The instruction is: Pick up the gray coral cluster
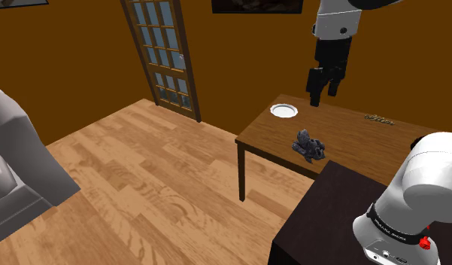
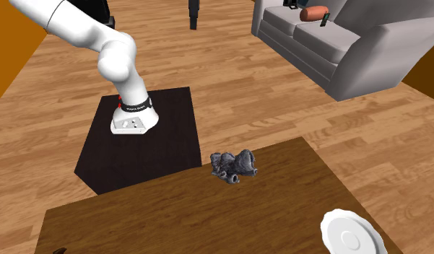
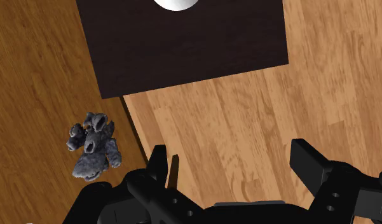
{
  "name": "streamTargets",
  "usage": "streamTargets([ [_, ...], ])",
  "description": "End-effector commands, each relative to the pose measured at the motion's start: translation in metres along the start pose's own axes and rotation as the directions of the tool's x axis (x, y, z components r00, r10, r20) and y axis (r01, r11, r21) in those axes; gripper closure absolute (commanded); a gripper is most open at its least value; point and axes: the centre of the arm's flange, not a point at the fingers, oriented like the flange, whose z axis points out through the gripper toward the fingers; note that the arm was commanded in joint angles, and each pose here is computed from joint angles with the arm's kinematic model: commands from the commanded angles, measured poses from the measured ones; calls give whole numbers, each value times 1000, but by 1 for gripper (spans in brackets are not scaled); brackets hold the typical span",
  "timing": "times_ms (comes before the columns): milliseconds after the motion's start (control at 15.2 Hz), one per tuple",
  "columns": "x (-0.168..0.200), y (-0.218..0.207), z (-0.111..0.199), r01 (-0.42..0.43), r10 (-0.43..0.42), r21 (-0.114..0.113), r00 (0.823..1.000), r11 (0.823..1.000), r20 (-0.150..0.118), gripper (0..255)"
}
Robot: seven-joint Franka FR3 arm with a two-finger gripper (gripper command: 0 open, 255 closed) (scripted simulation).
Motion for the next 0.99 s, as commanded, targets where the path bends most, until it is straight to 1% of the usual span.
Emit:
streamTargets([
  [0,0,0,0,0,0,0,1000,1000,0,0],
  [924,54,108,135,-17,16,-26,999,1000,-27,0],
])
